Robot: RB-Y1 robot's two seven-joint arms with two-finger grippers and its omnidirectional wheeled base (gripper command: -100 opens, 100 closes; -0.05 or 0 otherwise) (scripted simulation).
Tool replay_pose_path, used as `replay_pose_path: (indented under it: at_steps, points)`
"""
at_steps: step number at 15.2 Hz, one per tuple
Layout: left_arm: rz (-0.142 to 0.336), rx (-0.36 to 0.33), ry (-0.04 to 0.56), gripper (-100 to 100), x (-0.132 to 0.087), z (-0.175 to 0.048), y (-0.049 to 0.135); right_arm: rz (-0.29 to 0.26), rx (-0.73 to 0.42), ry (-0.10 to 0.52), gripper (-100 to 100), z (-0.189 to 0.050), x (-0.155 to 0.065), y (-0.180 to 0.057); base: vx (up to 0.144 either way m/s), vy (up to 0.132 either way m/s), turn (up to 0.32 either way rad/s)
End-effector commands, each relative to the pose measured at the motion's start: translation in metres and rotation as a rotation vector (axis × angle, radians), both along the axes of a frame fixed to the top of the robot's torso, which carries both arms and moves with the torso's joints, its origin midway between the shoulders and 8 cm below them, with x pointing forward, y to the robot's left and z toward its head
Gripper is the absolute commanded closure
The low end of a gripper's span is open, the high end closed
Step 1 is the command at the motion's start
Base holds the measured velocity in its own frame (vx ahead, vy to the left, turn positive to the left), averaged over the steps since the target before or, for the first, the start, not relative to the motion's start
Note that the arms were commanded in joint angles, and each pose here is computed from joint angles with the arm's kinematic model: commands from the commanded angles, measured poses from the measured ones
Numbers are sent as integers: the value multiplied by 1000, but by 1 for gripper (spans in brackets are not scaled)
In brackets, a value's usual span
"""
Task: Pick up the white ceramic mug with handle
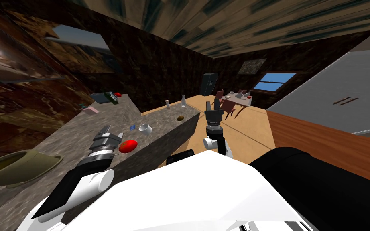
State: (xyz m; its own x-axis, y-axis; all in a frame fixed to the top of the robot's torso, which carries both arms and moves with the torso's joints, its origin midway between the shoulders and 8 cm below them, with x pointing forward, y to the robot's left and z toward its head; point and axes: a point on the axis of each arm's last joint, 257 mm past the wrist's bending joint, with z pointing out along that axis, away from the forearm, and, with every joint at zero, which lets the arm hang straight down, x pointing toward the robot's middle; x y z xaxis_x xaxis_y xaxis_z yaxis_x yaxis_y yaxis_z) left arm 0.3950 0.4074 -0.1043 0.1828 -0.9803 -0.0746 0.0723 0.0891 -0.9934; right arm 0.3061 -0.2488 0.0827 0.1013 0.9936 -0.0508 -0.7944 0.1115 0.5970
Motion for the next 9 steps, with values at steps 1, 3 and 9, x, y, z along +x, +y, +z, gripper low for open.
replay_pose_path:
  at_steps: [1,3,9]
  points:
    - [16,-16,48,-100,0,-12,10,0,0,0,0,0,0,0,5,-28,-181]
    - [34,-34,87,-100,-1,-20,24,0,0,0,0,0,0,0,4,-24,-111]
    - [70,-67,195,-100,-5,-46,41,0,0,0,0,0,0,0,4,-20,-117]
